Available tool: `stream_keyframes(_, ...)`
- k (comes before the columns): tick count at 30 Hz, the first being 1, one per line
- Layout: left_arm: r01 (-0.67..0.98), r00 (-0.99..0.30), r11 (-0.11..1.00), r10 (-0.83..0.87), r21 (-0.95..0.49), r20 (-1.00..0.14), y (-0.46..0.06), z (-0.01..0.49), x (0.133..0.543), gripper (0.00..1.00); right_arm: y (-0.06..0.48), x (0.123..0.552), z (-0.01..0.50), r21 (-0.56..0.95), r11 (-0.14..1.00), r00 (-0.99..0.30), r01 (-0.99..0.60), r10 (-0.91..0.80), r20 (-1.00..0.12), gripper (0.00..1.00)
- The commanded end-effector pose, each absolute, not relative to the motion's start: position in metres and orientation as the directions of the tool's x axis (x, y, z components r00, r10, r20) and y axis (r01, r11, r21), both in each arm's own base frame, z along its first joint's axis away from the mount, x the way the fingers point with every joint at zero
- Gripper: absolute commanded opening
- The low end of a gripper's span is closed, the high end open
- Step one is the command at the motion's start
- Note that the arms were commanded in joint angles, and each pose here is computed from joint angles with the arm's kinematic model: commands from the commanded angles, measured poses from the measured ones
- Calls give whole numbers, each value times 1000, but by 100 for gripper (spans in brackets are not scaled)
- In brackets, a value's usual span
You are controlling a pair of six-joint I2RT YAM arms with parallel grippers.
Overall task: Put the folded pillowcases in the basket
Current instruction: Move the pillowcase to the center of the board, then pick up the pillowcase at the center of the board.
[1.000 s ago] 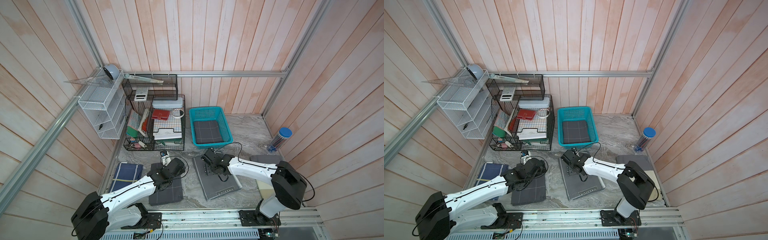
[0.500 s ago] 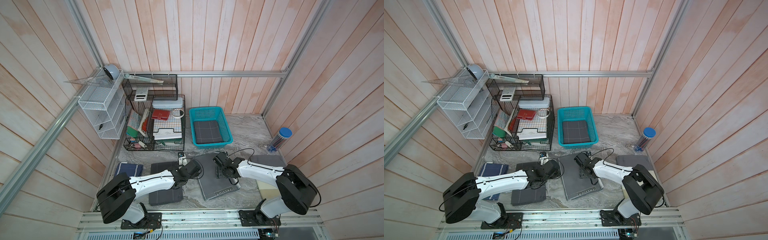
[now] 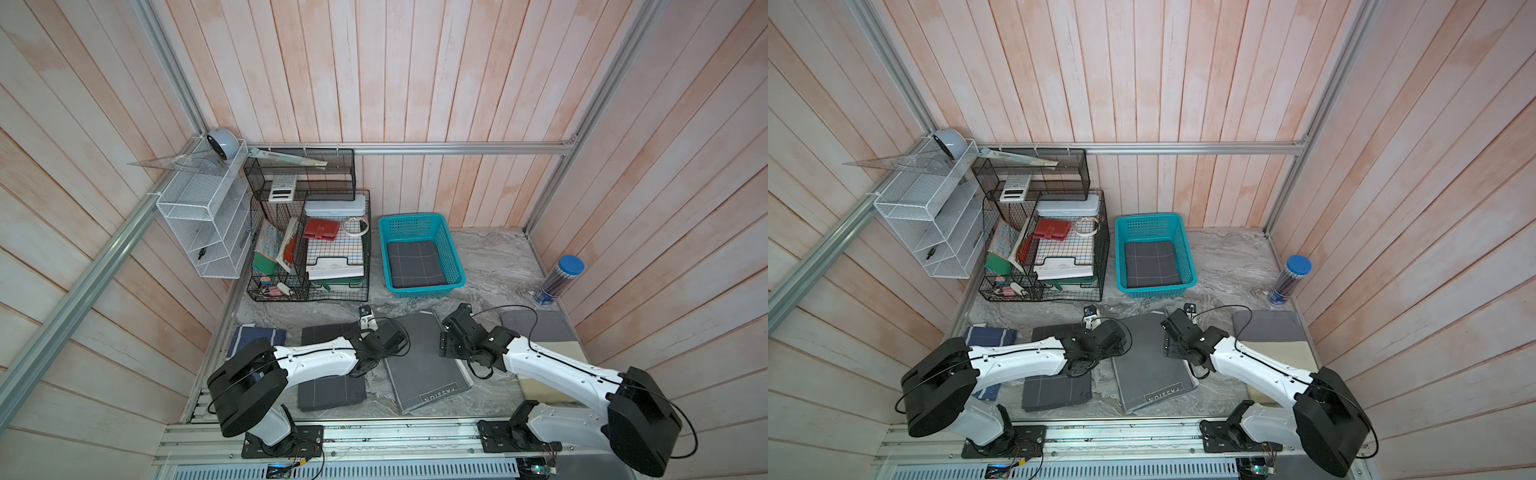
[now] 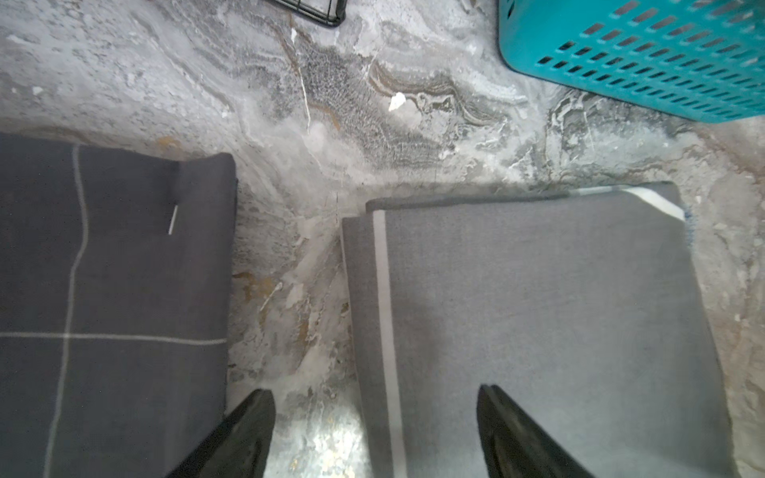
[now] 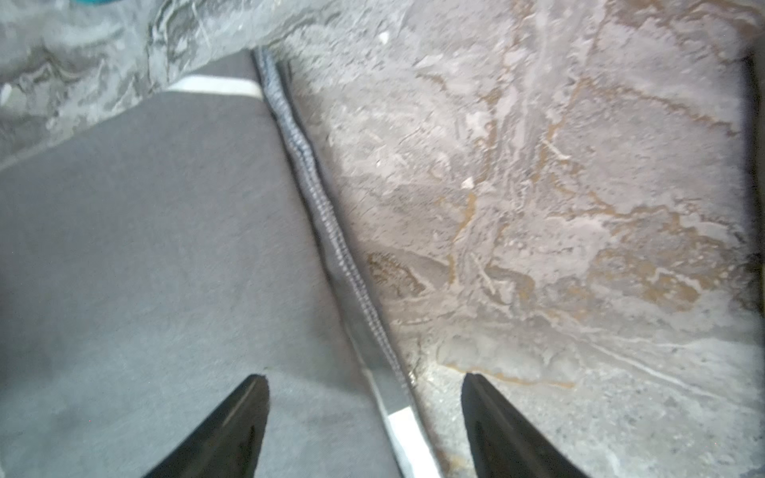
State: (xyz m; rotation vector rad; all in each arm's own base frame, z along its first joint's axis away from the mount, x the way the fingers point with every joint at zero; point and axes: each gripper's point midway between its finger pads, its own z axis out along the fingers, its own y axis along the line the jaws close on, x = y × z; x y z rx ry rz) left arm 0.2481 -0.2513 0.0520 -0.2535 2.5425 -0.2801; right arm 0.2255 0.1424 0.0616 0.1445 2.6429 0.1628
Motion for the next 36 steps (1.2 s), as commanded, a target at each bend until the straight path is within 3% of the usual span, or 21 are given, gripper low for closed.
stream_keyframes(1,-102,-848,958,-224,-267,-480,-264,48,234,80,148,226,53,205,979,-885,23,115,-452,79)
stream_keyframes(10,-105,-882,954,-220,-280,-418,-276,29,217,73,148,234,27,269,963,-930,29,125,-347,76)
stream_keyframes(16,-125,-892,953,-229,-275,-389,-277,17,216,71,164,235,16,261,964,-968,-54,14,-252,72)
stream_keyframes(22,-121,-907,948,-226,-293,-355,-286,7,217,56,171,229,2,289,957,-974,-33,34,-224,65)
stream_keyframes(29,-102,-905,940,-223,-325,-361,-299,12,223,29,182,222,4,268,961,-972,-63,1,-235,35)
stream_keyframes(32,-93,-900,942,-218,-322,-377,-299,18,223,17,176,225,19,228,972,-959,-64,3,-282,16)
stream_keyframes(36,-58,-878,956,-186,-288,-441,-299,41,227,6,173,227,49,239,968,-937,-76,12,-349,3)
